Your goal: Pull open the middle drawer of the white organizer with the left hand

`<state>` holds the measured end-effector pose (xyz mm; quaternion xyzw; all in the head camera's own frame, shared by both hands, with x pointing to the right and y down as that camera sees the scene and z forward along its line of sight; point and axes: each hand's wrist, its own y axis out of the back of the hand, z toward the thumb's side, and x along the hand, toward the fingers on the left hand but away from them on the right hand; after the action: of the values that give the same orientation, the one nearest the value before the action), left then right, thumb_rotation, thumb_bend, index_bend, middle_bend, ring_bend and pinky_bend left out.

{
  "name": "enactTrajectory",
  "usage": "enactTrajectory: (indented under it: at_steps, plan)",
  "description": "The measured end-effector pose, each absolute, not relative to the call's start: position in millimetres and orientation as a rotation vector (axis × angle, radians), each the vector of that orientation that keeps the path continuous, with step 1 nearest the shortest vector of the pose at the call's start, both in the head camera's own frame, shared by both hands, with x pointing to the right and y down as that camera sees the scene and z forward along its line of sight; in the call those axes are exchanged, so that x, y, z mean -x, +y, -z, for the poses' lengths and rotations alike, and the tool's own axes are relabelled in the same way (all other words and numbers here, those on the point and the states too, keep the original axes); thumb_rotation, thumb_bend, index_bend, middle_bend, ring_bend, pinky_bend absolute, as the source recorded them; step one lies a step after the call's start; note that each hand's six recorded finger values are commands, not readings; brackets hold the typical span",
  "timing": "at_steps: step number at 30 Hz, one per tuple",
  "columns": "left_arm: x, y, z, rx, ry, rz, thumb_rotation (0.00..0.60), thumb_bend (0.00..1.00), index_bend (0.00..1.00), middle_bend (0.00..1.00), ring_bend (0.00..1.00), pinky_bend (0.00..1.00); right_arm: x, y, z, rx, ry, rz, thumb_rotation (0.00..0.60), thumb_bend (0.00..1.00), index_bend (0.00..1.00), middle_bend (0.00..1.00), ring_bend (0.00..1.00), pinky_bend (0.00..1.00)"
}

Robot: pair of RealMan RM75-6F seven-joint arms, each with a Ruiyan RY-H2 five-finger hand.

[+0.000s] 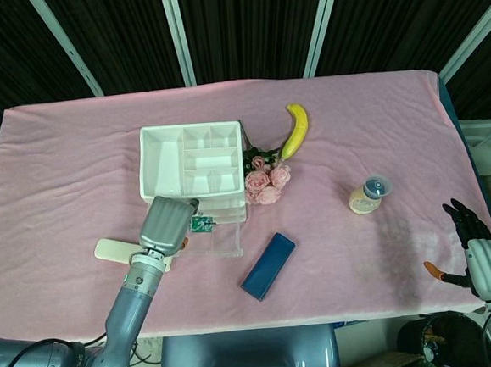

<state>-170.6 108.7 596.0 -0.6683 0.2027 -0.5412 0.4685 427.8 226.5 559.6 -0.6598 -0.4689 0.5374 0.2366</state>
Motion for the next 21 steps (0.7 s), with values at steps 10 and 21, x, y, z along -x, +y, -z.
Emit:
enactTrajectory:
  at_steps: [10, 21]
  plan:
    - [167.8, 114.8, -595.3, 1.627, 0.496, 1.278, 0.600, 0.15, 0.38, 1.00, 1.00, 1.00, -427.2, 226.8, -559.7, 1.815, -1.286, -1.473, 0.600, 0.08, 0.00, 0.00, 0.00, 0.12]
    - [162.5, 116.8, -601.8, 1.632, 0.484, 1.258, 0.600, 0.19, 0.38, 1.00, 1.00, 1.00, -427.8, 226.5, -559.9, 1.816, -1.289, -1.474, 0.600, 0.08, 0.00, 0.00, 0.00, 0.12]
